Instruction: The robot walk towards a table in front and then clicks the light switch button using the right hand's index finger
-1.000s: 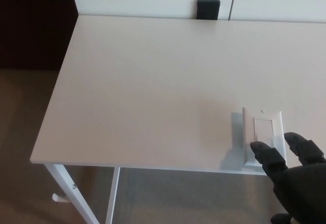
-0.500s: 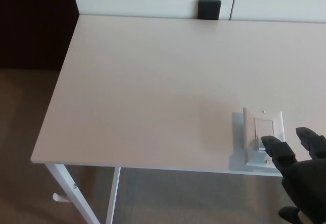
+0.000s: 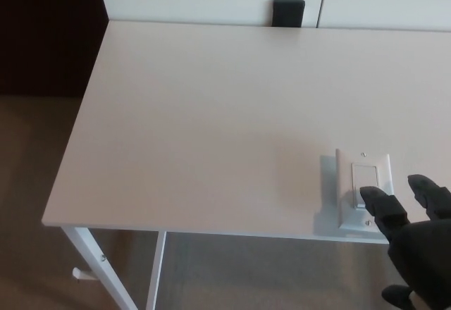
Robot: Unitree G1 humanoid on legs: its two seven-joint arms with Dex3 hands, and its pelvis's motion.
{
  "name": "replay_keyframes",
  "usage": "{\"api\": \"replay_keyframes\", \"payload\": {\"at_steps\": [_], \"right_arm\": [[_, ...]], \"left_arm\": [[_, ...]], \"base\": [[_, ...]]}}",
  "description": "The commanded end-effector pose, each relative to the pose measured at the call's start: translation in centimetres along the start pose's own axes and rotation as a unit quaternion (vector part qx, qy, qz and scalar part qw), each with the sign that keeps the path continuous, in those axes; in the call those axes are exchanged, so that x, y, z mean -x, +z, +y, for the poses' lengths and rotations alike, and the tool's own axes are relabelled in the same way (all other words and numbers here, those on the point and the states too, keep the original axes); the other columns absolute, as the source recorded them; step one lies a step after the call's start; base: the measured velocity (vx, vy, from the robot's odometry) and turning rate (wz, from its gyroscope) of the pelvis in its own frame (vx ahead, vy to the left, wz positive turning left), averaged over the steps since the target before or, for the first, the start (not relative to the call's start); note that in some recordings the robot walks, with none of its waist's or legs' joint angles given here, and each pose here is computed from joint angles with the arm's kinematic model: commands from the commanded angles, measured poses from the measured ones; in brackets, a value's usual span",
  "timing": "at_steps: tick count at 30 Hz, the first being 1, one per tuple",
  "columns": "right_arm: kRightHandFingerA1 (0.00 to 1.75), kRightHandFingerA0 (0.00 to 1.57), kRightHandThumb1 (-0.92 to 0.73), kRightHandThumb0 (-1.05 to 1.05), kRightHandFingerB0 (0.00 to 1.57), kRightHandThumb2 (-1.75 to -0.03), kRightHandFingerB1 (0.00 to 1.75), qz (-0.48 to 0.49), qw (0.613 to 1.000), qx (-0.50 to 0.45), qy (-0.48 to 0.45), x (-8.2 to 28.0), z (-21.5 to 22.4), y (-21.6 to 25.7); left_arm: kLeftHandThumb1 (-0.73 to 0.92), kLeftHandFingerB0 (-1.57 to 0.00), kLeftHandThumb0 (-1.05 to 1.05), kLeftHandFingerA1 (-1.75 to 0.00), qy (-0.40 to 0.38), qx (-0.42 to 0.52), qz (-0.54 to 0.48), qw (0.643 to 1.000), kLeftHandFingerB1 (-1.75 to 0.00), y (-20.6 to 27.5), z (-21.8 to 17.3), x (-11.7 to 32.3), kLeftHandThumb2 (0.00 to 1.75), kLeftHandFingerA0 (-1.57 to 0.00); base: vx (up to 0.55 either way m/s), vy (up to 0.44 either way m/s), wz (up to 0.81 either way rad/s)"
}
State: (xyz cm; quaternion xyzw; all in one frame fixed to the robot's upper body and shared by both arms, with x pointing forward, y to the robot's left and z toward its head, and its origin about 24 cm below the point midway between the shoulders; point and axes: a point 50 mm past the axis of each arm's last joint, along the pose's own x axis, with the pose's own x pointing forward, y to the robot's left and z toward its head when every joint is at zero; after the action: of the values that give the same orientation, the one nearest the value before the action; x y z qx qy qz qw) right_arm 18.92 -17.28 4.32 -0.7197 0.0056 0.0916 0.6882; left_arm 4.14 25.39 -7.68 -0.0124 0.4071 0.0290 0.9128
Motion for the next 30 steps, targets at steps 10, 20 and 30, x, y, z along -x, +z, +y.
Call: {"api": "replay_keyframes", "payload": {"at_steps": [10,20,30], "right_arm": [[0.25,0.00,-0.41,-0.54,0.13,-0.53,0.29,0.018,0.999,0.015,0.037,0.0,1.5,-0.8],[0.24,0.00,-0.37,-0.61,0.19,-0.72,0.43,0.016,0.998,0.029,0.049,0.2,1.2,-0.6],[0.12,0.00,-0.47,-0.80,0.11,-0.79,0.12,-0.006,0.998,-0.014,-0.055,1.3,-2.7,0.3]], "left_arm": [[0.69,-0.27,-0.30,-0.45,0.004,-0.004,0.011,1.000,-0.35,-0.2,0.4,0.2,0.60,-0.47],[0.68,-0.27,-0.30,-0.45,0.003,-0.003,0.007,1.000,-0.36,0.0,0.4,0.2,0.60,-0.47],[0.69,-0.28,-0.31,-0.46,0.002,-0.008,0.009,1.000,-0.36,0.0,0.3,0.2,0.61,-0.49]], "base": [[0.00,0.000,0.00],[0.00,0.000,0.00],[0.00,0.000,0.00]]}}
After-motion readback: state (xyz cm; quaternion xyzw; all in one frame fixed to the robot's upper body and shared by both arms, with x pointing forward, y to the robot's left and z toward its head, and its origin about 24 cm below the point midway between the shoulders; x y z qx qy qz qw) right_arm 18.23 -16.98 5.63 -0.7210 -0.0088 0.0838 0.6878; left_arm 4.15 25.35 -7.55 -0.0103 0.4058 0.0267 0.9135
